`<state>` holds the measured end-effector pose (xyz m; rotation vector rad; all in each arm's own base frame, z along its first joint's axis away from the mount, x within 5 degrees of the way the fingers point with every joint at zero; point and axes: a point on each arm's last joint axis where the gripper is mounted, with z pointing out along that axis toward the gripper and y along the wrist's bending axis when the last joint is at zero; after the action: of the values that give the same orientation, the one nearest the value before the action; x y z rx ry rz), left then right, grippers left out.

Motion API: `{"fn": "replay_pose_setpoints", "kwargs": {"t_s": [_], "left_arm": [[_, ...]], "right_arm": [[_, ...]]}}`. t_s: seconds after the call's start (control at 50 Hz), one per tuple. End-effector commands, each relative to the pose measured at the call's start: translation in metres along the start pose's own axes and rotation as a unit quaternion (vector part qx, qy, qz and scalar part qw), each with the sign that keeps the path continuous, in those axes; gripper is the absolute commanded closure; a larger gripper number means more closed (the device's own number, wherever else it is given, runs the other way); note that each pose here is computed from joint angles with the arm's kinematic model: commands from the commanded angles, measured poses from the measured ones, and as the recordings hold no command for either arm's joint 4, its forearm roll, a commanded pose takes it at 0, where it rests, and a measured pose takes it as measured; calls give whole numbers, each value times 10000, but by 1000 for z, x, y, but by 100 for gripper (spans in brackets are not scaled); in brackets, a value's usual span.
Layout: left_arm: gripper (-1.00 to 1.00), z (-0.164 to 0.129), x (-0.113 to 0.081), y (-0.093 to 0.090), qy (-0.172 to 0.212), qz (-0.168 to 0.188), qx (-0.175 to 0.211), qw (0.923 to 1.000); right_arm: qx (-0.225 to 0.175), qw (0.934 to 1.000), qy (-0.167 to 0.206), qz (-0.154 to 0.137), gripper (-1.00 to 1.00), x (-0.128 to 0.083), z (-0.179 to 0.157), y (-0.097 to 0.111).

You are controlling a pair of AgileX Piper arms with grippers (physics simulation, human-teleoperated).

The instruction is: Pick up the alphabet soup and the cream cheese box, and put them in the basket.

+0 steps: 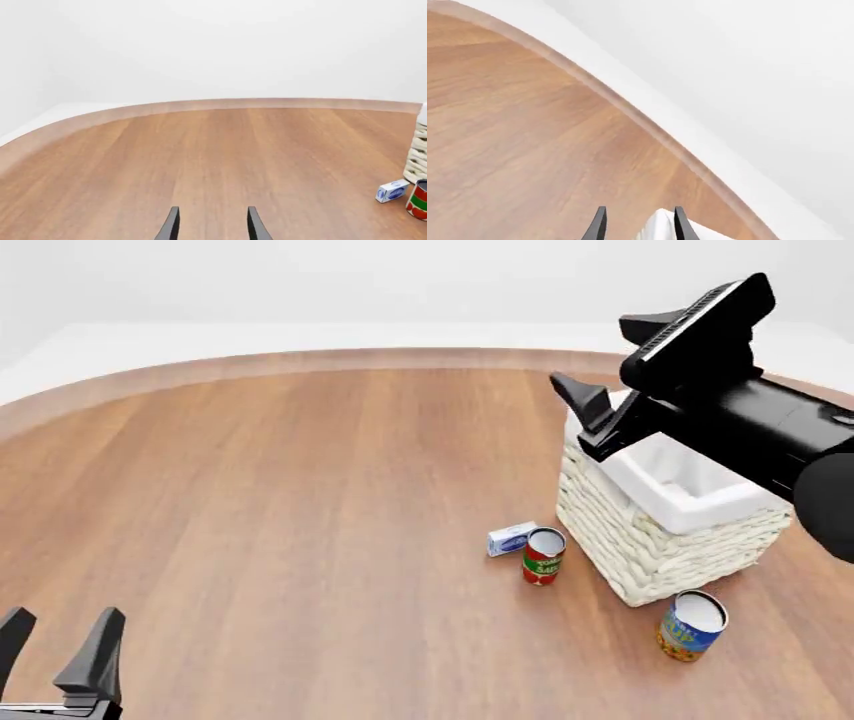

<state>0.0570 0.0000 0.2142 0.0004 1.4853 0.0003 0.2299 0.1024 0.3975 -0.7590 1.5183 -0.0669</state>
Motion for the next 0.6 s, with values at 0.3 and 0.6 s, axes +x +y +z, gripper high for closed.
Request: {"fn": "replay_pose_setpoints", "kwargs": {"t_s": [0.3,0.6], "left_arm": [[-100,0,0,0,0,1,-1,10000],[-100,0,0,0,0,-2,-4,10000]], "right_arm": [[-111,9984,29,-553,-100,0,15,5],[-361,9972,452,-476,-100,2,54,6]]}}
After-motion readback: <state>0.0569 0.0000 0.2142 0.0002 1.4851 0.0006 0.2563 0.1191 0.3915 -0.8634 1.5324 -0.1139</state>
